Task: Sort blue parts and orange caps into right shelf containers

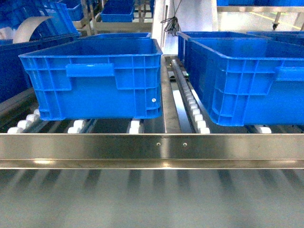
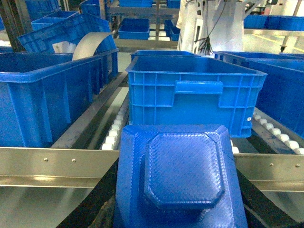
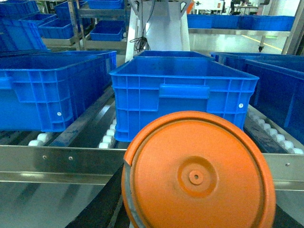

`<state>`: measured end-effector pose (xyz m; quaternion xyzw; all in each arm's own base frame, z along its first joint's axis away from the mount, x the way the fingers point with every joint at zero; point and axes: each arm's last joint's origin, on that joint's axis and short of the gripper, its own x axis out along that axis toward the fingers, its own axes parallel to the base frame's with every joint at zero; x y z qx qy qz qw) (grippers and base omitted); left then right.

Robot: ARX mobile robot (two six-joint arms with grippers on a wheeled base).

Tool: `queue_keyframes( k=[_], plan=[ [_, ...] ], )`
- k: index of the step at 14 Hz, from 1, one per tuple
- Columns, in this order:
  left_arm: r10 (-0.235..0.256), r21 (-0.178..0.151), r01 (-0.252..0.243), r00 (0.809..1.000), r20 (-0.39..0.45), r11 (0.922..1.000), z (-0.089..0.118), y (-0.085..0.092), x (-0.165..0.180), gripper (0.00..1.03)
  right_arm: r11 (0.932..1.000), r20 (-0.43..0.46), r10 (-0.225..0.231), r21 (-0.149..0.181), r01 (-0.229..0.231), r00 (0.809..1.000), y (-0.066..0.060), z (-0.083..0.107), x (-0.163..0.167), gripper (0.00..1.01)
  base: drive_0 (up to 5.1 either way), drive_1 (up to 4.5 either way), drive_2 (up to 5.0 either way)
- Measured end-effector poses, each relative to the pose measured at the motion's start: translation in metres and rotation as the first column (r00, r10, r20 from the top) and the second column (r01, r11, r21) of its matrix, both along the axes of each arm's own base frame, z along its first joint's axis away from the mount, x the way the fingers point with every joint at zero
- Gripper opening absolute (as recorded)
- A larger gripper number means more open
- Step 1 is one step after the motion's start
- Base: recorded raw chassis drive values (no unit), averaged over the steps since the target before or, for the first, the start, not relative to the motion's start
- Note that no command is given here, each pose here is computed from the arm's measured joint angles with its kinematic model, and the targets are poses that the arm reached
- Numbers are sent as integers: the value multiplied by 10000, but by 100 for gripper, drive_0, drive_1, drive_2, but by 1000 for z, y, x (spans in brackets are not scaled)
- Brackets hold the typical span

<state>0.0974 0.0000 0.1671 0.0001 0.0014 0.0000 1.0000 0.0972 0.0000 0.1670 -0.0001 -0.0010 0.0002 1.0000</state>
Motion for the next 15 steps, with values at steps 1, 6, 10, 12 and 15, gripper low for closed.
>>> queue_keyframes(
  k=[1,6,10,12,15],
  plan=[
    [0,0,0,10000,0,10000,0,0,0,43,10000,0,0,0,0,10000,0,0,0,44,0,0,0],
    [8,0,-8,10000,4,10000,0,0,0,43,10000,15,8,0,-8,10000,0,0,0,44,0,0,0],
    [4,0,-4,10000,-38,10000,0,0,0,43,10000,-61,8,0,-8,10000,0,-1,0,44,0,0,0],
    [4,0,-4,10000,46,10000,0,0,0,43,10000,50,-4,0,4,10000,0,0,0,44,0,0,0],
    [0,0,0,10000,4,10000,0,0,0,43,10000,8,4,0,-4,10000,0,0,0,44,0,0,0]
  ],
)
